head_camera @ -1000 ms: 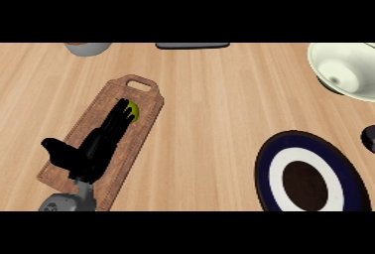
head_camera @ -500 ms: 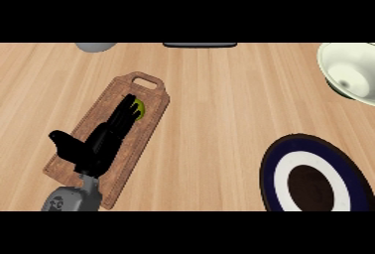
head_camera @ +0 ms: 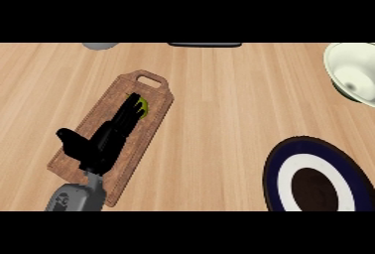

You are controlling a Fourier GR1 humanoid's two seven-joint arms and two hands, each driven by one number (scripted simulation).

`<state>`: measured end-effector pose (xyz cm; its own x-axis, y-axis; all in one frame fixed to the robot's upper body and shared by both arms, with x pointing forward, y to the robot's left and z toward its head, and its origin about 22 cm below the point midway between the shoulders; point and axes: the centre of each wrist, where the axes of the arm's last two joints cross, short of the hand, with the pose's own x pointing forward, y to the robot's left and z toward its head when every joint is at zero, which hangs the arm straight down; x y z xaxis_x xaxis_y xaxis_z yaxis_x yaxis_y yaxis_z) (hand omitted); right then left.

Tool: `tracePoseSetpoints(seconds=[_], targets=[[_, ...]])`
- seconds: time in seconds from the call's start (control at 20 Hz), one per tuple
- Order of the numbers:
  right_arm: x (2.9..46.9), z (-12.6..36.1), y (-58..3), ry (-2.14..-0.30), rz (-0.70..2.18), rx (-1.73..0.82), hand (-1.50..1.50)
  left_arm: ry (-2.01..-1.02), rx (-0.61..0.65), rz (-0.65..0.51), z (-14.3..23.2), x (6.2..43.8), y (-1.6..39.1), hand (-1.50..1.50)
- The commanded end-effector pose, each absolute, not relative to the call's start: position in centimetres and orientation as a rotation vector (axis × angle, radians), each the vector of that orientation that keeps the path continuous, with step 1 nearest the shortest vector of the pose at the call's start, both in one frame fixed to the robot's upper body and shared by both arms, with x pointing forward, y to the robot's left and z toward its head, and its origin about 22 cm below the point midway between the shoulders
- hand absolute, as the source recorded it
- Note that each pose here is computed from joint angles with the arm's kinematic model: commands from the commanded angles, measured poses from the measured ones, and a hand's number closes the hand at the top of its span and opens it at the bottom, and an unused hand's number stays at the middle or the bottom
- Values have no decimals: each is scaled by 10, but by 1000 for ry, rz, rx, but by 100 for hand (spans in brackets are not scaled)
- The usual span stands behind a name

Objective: Pick the eggplant from the plate and place it in the bowl

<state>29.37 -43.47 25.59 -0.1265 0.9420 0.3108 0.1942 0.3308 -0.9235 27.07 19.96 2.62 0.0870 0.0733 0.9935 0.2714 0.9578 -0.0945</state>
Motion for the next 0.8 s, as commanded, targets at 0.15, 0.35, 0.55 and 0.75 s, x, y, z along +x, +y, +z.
tracePoseSetpoints(seconds=[0.15,0.35,0.55,0.75], targets=[[346,233,-459,-1560,883,-1079,150,-1484,-323,-153,38,273,187,0],[371,207,-449,-1534,943,-1171,150,-1498,-297,-177,28,272,188,0],[390,172,-437,-1502,928,-1205,150,-1490,-345,-183,32,278,177,0],[386,173,-458,-1256,1013,-1217,150,-1510,-322,-199,25,273,194,0]])
